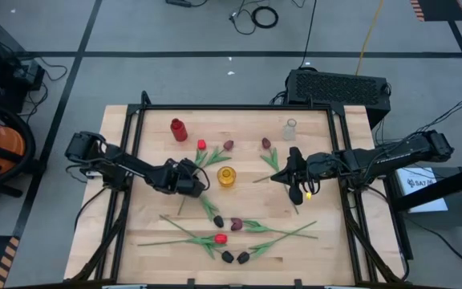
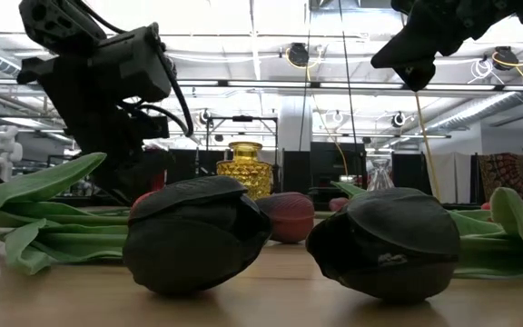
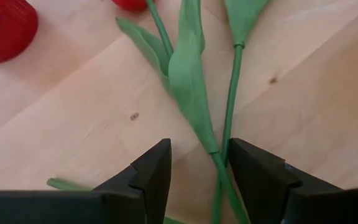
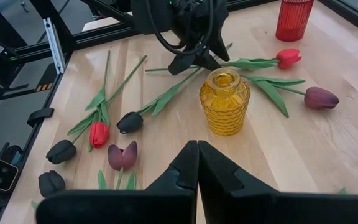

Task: Sort flowers into vase by color
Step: Put the top left red flower into the red vase

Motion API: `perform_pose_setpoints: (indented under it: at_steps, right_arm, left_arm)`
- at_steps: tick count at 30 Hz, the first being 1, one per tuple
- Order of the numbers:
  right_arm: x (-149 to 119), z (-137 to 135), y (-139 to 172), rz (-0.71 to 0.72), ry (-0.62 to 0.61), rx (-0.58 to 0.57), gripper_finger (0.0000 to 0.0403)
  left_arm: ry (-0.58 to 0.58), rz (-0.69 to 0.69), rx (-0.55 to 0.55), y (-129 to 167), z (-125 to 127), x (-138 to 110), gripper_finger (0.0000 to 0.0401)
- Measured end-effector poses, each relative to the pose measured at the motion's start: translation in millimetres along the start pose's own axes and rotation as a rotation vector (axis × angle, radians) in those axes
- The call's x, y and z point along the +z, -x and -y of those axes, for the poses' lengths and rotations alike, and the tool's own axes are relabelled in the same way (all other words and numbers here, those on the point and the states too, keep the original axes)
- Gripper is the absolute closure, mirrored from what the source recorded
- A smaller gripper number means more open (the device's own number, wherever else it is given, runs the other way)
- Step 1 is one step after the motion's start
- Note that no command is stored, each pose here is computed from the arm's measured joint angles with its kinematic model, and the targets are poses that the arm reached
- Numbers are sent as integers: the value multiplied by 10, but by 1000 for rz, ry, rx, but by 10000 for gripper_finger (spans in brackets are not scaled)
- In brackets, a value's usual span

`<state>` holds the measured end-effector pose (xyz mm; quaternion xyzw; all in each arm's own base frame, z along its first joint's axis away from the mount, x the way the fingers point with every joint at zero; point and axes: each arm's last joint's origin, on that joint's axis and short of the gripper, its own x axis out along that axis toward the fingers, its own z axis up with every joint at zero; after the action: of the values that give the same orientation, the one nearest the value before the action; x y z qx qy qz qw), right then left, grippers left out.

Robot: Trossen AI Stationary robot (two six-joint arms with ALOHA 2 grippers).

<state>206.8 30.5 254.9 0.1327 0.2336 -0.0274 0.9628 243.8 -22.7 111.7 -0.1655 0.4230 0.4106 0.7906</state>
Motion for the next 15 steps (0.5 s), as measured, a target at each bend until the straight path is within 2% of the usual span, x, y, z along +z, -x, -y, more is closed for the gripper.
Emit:
perform_pose_setpoints:
  at_steps: [4, 7, 15]
  right_arm:
    - [0, 0, 0, 0, 13, 0, 403]
    - [0, 0, 0, 0, 17, 0, 403]
    - [-1, -1, 0, -1, 19, 0, 403]
  left_arm:
    - [15, -15, -21, -11, 4, 16, 237]
    - [20, -22, -33, -12, 12, 18, 257]
    - [26, -30, -53, -9, 29, 22, 352]
